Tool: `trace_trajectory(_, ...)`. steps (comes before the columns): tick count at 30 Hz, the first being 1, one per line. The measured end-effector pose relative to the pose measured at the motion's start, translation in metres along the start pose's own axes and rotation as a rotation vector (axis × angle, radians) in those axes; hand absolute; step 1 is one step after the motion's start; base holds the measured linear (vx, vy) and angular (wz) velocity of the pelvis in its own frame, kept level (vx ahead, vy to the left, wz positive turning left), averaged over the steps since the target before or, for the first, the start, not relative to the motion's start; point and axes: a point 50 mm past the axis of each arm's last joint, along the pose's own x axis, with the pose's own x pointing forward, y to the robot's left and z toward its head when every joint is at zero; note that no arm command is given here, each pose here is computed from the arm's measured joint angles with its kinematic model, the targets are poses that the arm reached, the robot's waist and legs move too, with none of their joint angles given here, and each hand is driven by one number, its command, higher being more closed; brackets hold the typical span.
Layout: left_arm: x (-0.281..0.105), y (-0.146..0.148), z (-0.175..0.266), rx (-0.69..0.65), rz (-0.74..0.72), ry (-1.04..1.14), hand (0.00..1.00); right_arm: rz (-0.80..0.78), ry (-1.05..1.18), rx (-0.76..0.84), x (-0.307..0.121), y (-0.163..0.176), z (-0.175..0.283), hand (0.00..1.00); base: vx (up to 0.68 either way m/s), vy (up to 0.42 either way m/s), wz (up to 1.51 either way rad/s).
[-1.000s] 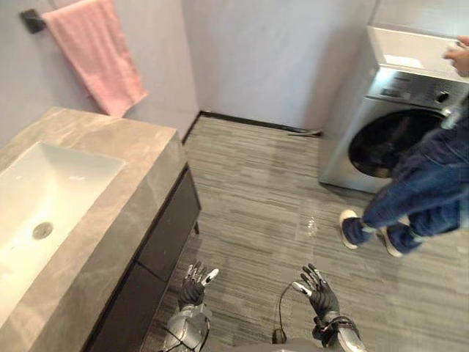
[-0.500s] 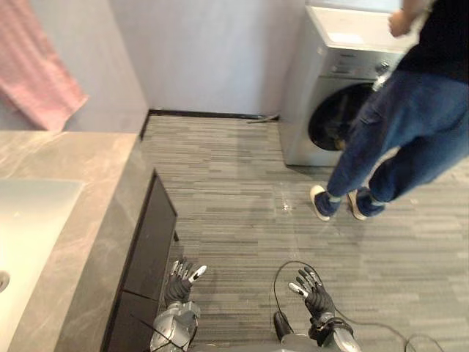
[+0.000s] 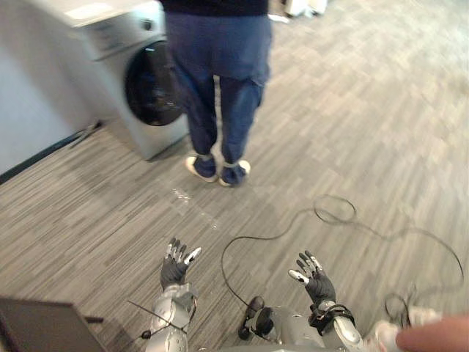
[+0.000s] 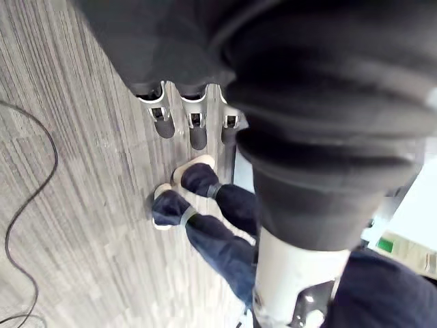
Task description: Organize washtable
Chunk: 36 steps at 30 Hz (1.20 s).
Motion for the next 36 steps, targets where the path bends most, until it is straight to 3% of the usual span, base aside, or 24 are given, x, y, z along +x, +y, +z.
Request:
trace_trajectory(9,-0.006,-0.011,-0.025,0.023,-0.046,0.100,0.00,0.007,0.040,-0.037,-0.010,-0.005,-0.010,0.00,0.02,0.023,-0.86)
trace_trajectory(19,-0.035,0.042,-0.034,0.040,0.138,0.137,0.00,0.007,0.129,-0.038,-0.024,-0.005,-0.032,0.00,-0.03,0.139,-1.05)
trace_trajectory(26,-0.045,0.038,-0.046,0.132,0.032,0.202,0.00,-0.088,0.106,-0.007,-0.024,-0.026,-0.026,0.00,0.00,0.187,0.02)
trace_trajectory(36,-0.029,0.025,-0.030,0.194,-0.094,0.154,0.00,-0.075,0.093,0.023,-0.019,-0.021,-0.025,0.00,0.07,0.189,-0.08)
